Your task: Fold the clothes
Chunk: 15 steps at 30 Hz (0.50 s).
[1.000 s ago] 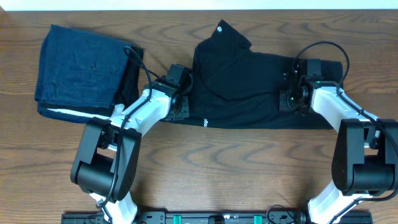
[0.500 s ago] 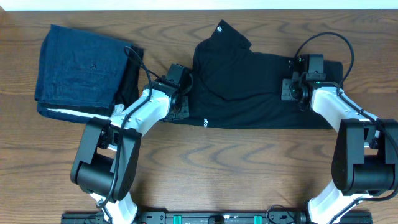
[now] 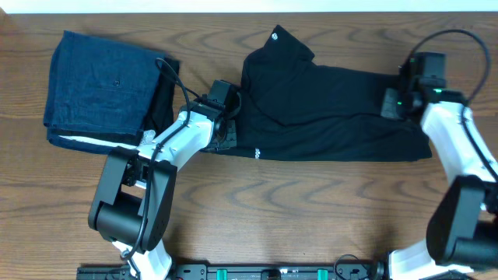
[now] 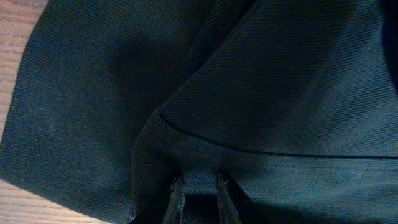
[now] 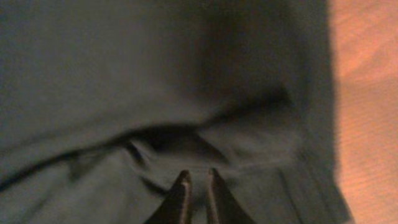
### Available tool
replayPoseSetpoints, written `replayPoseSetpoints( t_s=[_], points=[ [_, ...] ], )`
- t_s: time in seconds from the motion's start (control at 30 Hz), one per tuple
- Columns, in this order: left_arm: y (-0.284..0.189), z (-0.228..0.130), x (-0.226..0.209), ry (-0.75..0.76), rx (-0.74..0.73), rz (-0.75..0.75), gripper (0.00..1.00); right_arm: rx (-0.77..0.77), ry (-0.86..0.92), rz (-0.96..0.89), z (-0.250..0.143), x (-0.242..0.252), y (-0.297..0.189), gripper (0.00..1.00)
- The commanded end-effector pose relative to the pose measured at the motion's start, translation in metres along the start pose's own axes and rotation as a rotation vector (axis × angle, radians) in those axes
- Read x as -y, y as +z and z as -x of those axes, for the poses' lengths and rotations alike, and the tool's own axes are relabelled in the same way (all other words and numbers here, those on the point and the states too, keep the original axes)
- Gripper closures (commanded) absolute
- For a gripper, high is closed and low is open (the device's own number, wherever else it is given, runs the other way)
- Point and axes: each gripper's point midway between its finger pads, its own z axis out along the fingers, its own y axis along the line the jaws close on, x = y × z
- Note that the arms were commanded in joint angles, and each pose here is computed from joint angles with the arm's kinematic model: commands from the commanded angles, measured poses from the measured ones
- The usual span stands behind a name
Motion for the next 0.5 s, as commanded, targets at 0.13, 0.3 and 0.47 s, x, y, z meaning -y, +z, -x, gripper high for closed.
replayPoseSetpoints(
  t_s=[0.13, 0.3, 0.47],
  points=[
    [0.004, -0.004, -0.005, 0.002, -0.014, 0.013, 0.78, -0.108, 0.109, -0.050, -0.030, 0.032, 0.011, 0.99],
    [0.004, -0.004, -0.005, 0.002, -0.014, 0.013, 0.78, -0.159, 0.115, 0.016, -0.044, 0.021, 0.030, 0.99],
    [0.004, -0.004, -0.005, 0.002, -0.014, 0.013, 0.78, -0.221, 0.116, 0.013, -0.058, 0.020, 0.048, 0.99]
  ],
)
